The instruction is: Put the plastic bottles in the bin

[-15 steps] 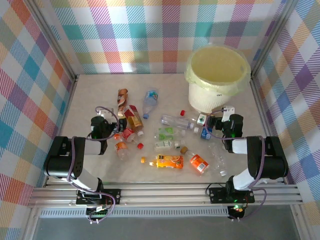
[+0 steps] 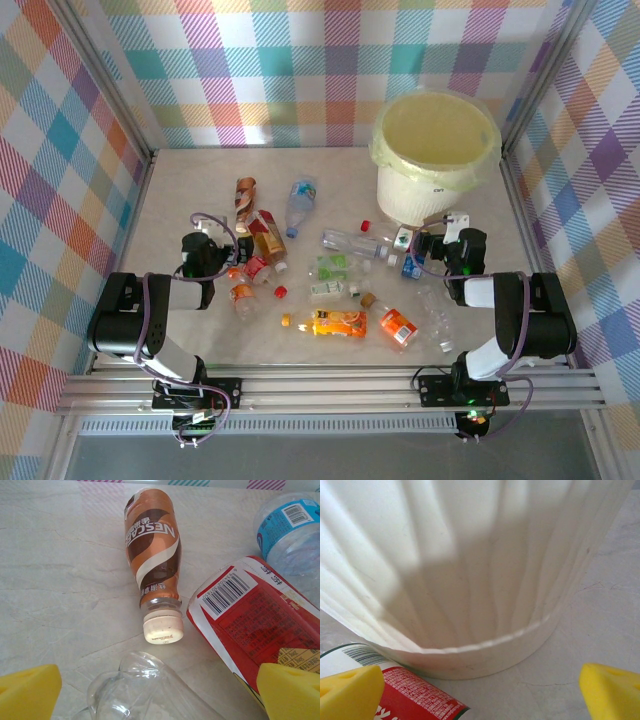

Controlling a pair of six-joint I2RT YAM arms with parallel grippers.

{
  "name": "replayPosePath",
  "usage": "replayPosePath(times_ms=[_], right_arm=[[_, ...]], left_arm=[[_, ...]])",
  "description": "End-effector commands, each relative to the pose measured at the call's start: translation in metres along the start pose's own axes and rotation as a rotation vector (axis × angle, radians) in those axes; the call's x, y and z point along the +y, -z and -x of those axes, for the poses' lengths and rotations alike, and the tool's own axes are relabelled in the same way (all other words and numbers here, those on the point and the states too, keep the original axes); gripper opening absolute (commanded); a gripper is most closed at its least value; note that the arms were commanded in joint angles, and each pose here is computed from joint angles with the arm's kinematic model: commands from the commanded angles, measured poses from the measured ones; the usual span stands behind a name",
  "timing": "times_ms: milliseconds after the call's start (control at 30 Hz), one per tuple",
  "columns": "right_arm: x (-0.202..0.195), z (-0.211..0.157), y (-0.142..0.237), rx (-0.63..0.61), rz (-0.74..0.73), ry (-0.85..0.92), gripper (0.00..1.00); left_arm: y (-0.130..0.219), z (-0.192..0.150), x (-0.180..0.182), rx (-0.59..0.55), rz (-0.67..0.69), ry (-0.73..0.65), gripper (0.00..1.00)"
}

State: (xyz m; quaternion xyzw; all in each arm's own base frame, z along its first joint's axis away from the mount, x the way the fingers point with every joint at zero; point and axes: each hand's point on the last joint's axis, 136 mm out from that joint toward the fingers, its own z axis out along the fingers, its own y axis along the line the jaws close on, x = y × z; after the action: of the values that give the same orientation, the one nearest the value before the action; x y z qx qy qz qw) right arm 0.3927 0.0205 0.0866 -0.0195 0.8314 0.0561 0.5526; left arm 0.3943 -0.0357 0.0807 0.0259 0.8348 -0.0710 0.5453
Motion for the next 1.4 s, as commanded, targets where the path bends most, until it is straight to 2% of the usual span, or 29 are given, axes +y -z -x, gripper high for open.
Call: replayPosePath(times_ms=[0,767,1033,1167,1367], right_arm=[[0.002,0.007,-0.003,-0.018,0.009,-0.005,1.00],[0.002,0.011,0.001,-0.032,0.005,-0.007,1.00],[0.000,0.033,0.025,-0.067,-0.027,-0.017,1.00],[0.000,0.033,0.038,-0.030,-0.046,-0.053,1.00],[0.021,0.050,0.071,0.013,-0.040,-0.087,1.00]], left_arm=[[-0.001,-0.001,0.004,0.003,0.008,0.007,1.00],[0.003,0.003,0.005,-0.012,0.023,0.002,1.00],[0.024,0.031,-0.001,-0.030,0.055,-0.014,1.00],[0.040,0.051,-0.009,-0.037,0.068,-0.003,1.00],[0.067,0.074,-0.034,-0.009,0.041,0.073,1.00]])
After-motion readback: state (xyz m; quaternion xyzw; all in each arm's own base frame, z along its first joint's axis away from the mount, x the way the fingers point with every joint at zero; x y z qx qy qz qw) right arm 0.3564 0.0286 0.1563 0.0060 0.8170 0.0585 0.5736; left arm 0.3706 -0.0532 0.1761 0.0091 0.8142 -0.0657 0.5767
